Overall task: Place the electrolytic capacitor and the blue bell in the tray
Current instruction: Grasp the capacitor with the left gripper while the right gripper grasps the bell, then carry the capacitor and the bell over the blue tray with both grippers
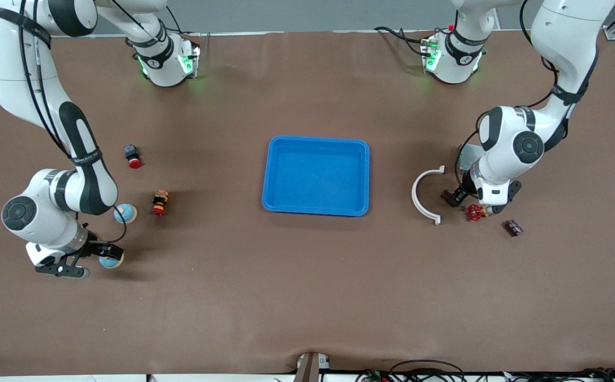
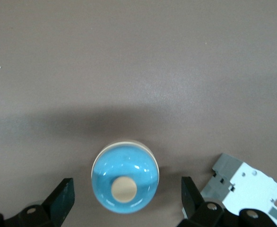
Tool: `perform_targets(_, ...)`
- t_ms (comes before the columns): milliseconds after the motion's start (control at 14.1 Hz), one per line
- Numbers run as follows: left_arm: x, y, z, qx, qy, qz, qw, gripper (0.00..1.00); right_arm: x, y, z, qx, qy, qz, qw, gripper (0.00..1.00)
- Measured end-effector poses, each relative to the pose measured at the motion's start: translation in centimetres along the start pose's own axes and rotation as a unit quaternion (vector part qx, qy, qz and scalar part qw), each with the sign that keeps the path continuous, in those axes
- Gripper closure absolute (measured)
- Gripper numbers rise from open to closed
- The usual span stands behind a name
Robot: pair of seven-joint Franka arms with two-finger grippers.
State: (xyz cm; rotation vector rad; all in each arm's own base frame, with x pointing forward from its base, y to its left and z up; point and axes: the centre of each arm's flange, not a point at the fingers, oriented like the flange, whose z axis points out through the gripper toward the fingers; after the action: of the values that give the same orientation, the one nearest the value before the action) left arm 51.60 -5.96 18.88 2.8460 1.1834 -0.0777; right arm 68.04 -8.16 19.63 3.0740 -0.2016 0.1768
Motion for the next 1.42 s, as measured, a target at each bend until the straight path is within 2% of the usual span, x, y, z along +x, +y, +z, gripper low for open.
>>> perform_targets(71,0.1,0.2,0.3,-0.001,-0.001,-0.001,1.000,0.41,0.0,0.0,0.4,0.000,0.002,0.000,1.000,0.00)
perform_targets(142,0.2,0.4,0.5,-0.001,-0.002,-0.001,1.000,0.46,-0.1,0.0,0.8,0.000,0.002,0.000,1.000,0.00)
perform_targets(355,0.2,0.7,0.8,-0.001,-0.004,-0.001,1.000,0.50,-0.2,0.0,1.2,-0.001,-0.001,0.000,1.000,0.00)
perform_targets(497,0.1,1.0,0.7,-0.002,-0.004,-0.003,1.000,0.68,-0.1,0.0,1.3,-0.001,-0.001,0.000,1.000,0.00)
perform_targets(710,0.0,2.3,-1.0,-0.012,0.004,0.002,1.000,0.70,-0.1,-0.3,1.4,0.002,0.000,0.002,1.000,0.29)
perform_targets(781,-0.5,3.0,-2.3,-0.008,0.003,0.010,1.000,0.70,0.1,-0.4,1.1,0.008,0.002,0.009,1.000,0.35)
perform_targets(1135,-4.2,7.4,-10.4,0.048,-0.026,0.045,0.998,0.70,0.1,-1.1,1.1,0.017,-0.004,0.012,1.000,0.35)
perform_targets(1277,-6.2,9.2,-12.1,0.050,-0.027,0.051,0.997,0.70,-0.1,-2.4,-0.1,0.019,-0.038,0.015,0.999,0.35)
perform_targets(1419,-8.3,10.6,-12.8,0.050,-0.028,0.041,0.997,0.70,-0.4,-4.8,-3.3,0.021,-0.070,0.032,0.997,0.35)
